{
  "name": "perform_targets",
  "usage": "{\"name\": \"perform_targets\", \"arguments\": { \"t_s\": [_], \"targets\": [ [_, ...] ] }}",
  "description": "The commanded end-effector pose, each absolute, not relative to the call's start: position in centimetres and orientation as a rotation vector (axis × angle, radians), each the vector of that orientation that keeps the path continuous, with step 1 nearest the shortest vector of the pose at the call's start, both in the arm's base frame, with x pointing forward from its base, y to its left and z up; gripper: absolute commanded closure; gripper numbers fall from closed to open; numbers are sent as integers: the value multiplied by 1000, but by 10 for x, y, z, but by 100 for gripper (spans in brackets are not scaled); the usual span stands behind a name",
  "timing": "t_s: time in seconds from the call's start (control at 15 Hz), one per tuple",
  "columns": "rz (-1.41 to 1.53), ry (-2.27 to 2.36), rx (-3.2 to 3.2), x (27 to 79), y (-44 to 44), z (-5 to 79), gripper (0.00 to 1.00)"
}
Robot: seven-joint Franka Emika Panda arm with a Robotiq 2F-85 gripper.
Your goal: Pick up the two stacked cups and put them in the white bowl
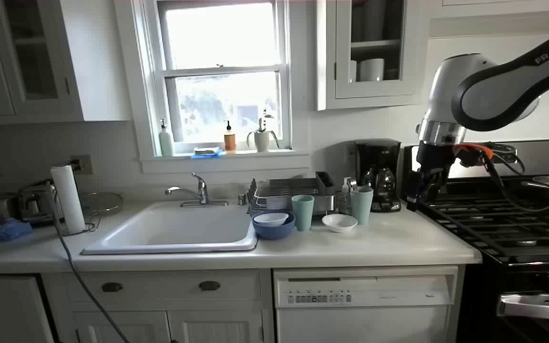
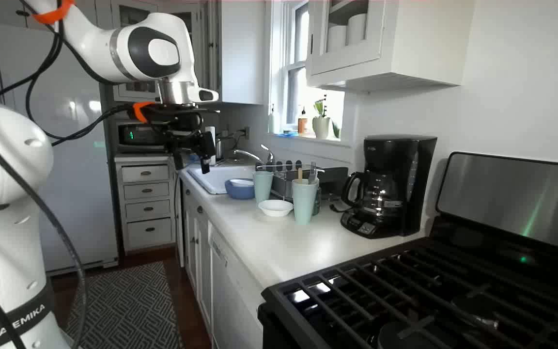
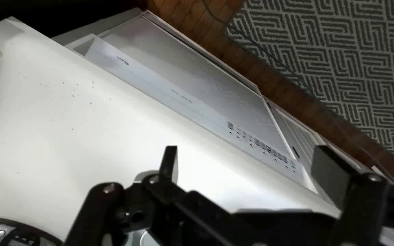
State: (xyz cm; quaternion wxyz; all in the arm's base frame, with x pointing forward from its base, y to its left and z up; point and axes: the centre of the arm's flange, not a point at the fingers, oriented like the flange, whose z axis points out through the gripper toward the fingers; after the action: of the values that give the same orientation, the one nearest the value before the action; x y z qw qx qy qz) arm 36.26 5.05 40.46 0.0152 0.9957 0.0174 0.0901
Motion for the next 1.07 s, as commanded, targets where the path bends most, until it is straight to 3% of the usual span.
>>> {"name": "perform_targets", "arguments": {
  "t_s": [0.0, 0.4, 1.0],
  "targets": [
    [280, 54, 3098, 363, 50, 405, 0],
    [280, 54, 3098, 363, 50, 405, 0],
    [305, -683, 3168, 462, -1, 416, 0]
  ]
}}
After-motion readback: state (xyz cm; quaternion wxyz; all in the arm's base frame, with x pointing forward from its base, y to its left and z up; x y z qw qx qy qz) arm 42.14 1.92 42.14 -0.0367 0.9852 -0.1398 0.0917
